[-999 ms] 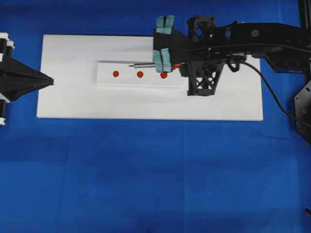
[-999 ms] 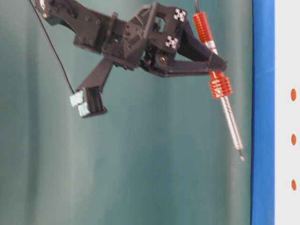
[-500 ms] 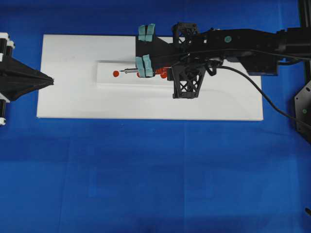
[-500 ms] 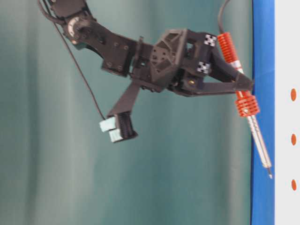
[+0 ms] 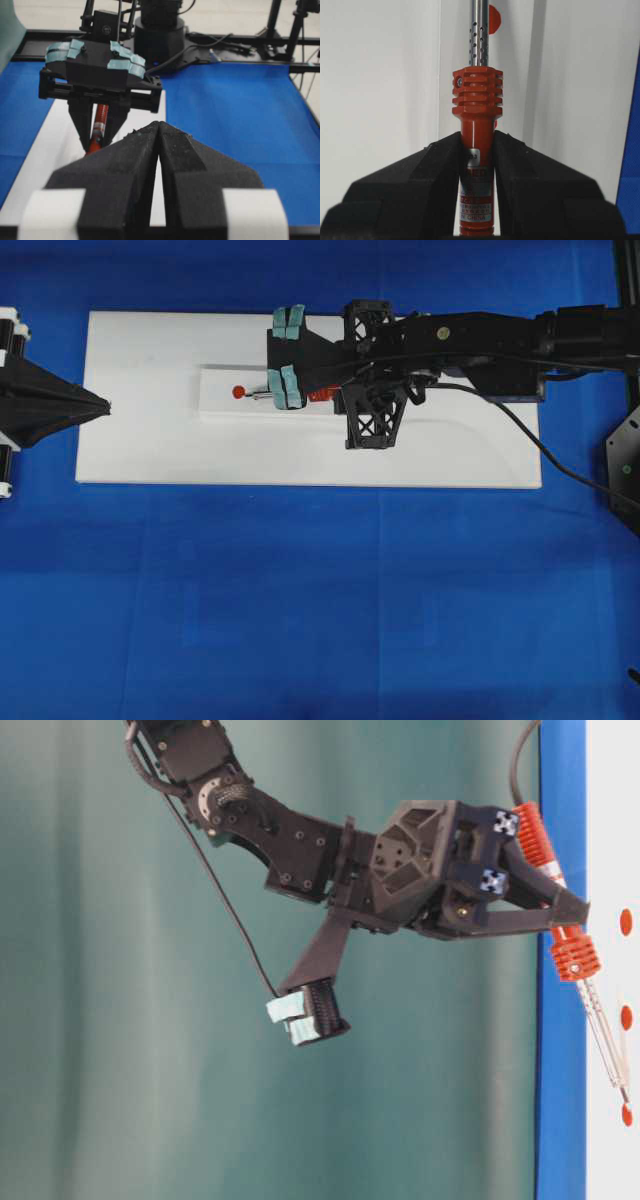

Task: Touch the tip of the soldering iron to the mark.
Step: 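Hold the iron tip on the leftmost red dot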

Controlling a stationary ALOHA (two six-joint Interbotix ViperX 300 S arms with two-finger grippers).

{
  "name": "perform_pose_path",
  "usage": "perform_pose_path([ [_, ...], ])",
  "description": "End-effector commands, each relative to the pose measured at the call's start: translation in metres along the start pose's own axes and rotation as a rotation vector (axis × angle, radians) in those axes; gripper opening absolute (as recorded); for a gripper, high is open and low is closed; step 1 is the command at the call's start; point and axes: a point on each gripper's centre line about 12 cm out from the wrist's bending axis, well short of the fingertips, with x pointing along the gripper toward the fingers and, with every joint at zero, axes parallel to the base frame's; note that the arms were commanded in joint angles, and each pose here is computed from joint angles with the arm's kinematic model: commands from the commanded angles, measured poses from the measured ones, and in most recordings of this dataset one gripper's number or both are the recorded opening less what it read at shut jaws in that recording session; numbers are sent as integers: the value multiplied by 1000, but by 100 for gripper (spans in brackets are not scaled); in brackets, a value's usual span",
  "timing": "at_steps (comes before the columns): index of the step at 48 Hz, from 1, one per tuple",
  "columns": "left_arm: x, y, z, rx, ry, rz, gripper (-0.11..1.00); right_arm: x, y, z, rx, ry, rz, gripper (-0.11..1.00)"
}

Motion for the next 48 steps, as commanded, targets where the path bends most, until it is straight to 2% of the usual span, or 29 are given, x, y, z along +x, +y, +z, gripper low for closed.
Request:
perform_pose_path([
  [1,1,0,4,2,-14,0,0,-11,-4,11,5,-48,-5,6],
  [13,1,0,4,0,-12,1,0,-10,-12,11,17,-51,-14,6],
  [48,1,0,4,2,-12,0,0,-10,-6,11,1,-51,-7,6],
])
